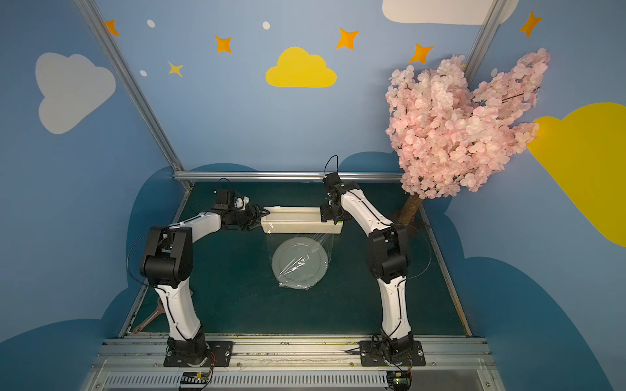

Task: Wrap the plate with plastic wrap
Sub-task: Tear off the plastic wrap from the plastic wrap cutting box.

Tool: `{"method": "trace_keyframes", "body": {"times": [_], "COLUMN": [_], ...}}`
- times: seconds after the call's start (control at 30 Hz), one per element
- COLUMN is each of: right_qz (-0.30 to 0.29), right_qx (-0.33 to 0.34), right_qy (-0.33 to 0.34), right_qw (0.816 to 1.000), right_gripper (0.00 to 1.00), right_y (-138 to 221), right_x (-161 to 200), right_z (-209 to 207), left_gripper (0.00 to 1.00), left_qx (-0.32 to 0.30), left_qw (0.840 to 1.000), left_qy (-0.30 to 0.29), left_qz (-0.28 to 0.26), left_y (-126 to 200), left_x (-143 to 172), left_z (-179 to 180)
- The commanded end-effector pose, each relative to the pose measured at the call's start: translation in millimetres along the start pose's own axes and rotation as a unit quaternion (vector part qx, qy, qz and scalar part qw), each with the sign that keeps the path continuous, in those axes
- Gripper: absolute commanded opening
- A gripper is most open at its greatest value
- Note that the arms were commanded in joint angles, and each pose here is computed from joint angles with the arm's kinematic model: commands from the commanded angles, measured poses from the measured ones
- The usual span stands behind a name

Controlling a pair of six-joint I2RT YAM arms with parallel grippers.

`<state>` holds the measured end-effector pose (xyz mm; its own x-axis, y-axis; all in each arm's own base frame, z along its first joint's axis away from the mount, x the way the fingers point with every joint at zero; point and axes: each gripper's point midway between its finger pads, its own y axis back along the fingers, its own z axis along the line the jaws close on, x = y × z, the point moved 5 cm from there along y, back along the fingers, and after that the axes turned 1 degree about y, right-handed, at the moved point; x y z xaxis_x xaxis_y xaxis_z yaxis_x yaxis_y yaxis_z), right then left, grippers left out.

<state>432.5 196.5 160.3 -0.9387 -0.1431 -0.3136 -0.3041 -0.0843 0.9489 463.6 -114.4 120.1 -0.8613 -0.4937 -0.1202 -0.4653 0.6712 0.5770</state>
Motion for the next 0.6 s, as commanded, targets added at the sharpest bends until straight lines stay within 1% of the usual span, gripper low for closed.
{"method": "trace_keyframes", "body": {"times": [0.0,0.33,0.57], "right_qz": [0.006,0.003,0.009], "right_qx": [-0.002,-0.023,-0.030], "right_qy": [-0.010,-0.016,-0.003], "right_qw": [1.000,1.000,0.999], "right_gripper": [0.76,0.76,0.76], "right_y": [7.0,4.5,-0.4], "right_x": [5.8,2.8,0.6], "right_z": [-2.1,5.2,11.4], "left_gripper": [0.68,0.68,0.69], "left_qx": [0.017,0.015,0.016], "left_qw": [1.000,1.000,1.000], "left_qy": [-0.015,-0.017,-0.016], "left_qz": [0.011,0.010,0.011], "left_y": [-0.1,1.6,0.6], "left_x": [1.1,1.4,0.9], "left_z": [-12.2,-12.3,-12.7]}}
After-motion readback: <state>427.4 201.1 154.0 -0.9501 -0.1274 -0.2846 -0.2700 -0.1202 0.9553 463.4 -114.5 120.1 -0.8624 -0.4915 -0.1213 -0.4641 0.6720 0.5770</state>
